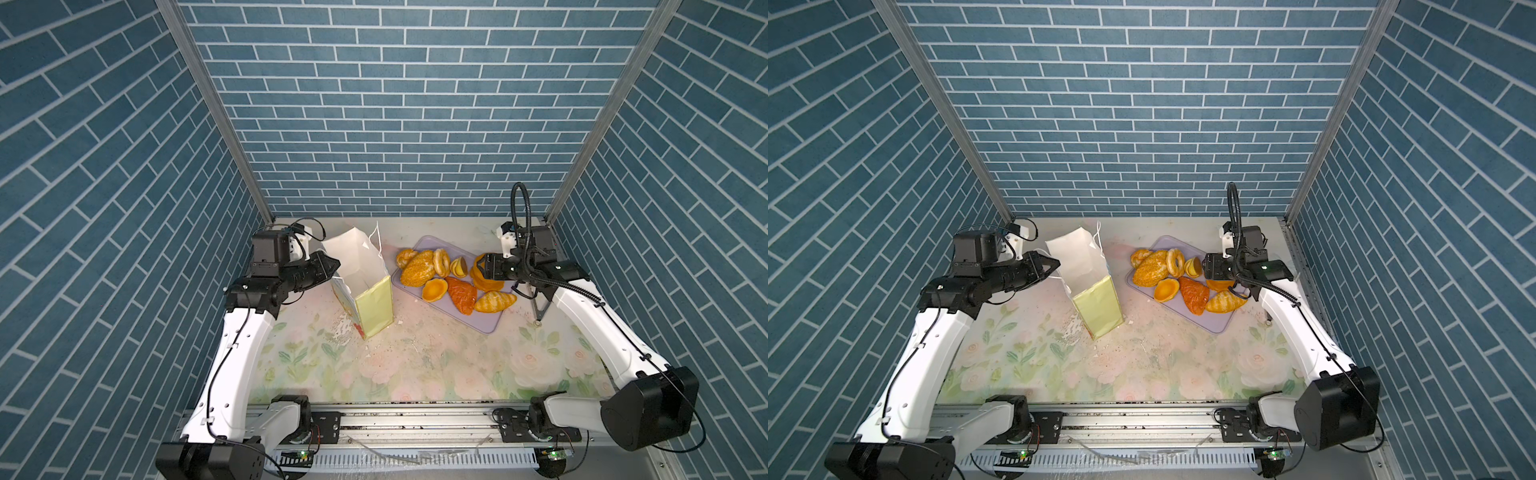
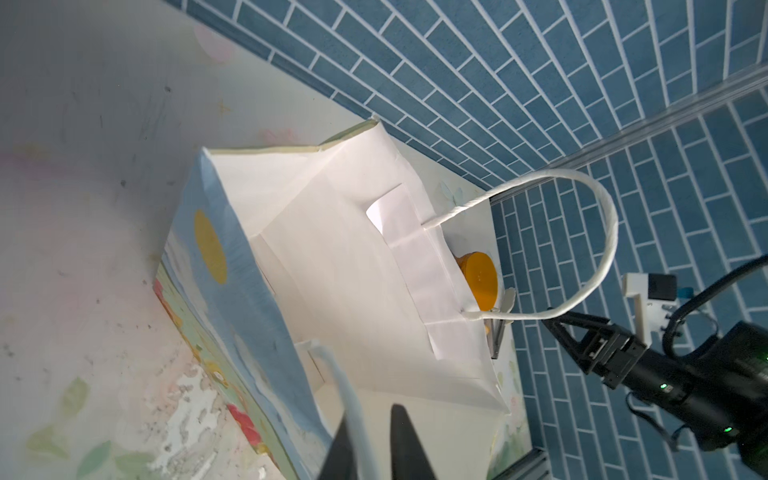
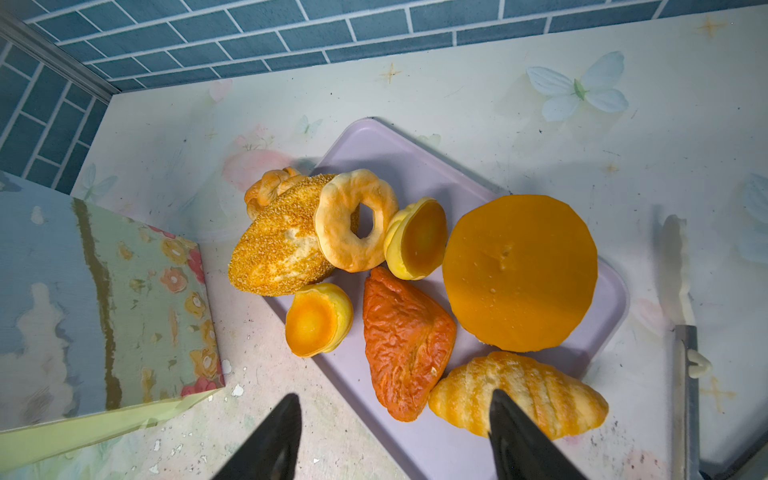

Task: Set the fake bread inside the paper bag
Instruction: 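Grasp the paper bag's rim with the left gripper and pull it toward the tray, then lower the right gripper onto the silver tongs and grasp them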

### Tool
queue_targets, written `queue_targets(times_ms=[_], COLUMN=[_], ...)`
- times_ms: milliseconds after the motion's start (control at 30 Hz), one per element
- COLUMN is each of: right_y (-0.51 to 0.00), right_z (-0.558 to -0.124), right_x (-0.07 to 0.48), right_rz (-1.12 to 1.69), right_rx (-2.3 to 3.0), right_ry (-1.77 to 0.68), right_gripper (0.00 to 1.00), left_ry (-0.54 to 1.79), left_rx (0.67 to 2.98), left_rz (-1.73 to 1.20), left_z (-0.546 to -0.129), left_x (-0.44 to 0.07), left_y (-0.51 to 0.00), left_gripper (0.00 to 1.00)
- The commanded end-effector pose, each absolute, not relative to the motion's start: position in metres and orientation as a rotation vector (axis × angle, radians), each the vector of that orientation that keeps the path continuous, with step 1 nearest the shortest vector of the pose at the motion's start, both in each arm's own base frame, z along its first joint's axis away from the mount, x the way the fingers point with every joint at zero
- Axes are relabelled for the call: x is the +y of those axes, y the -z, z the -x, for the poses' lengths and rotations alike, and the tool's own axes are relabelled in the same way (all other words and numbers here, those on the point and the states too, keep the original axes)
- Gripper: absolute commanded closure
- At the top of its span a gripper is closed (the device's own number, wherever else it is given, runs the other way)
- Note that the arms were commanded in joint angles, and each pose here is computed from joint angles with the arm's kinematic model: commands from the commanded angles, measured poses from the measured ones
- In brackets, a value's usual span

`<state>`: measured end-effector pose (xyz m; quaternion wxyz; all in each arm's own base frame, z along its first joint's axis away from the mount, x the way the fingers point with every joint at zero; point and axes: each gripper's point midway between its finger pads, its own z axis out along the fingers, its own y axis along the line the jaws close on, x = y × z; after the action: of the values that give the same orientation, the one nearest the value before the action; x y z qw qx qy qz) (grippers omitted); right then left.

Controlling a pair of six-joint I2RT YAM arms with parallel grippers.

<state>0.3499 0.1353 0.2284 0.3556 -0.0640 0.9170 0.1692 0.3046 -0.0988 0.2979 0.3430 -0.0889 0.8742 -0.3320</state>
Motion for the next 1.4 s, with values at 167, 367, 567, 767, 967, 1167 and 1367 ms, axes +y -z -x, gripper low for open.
queue_targets(times_ms=[167,367,567,767,967,1167,1367], right_y=[-0.23,-0.224,-0.193,-0.153,-0.124,-0.089,-0.067], right_z=[-0.353,-0.35,-0.333,-0.317,-0.312,-0.303,-0.307], right_x=[0.114,0.086,0.033,-0.002,-0.03,-0.051,-0.058], right_rz=[0.018,-0.141,-0.417,-0.535,-0.542,-0.61,-0.593], right_rx=[2.421,2.477,2.579,2.671,2.726,2.788,2.835], right_ry=[-0.303,-0.241,-0.193,-0.091,-0.056,-0.069,-0.049], right_gripper=[0.19,0.16,0.11,0.1,0.09,0.09,0.1], left_ry=[0.58,0.46,0.427,0.39,0.371,0.364,0.371], left_rx=[2.256,2.217,2.182,2.17,2.198,2.209,2.229], left_rz=[0.183,0.171,0.187,0.171,0.148,0.163,0.185], left_z=[-0.299,-0.304,-0.312,-0.311,-0.31,-0.302,-0.298], left_x=[-0.069,-0.055,-0.05,-0.046,-0.046,-0.044,-0.044], left_y=[-0.32,-0.339,-0.36,-0.365,-0.357,-0.352,-0.347], left_gripper=[0.35,0.26,0.2,0.2,0.2,0.2,0.2])
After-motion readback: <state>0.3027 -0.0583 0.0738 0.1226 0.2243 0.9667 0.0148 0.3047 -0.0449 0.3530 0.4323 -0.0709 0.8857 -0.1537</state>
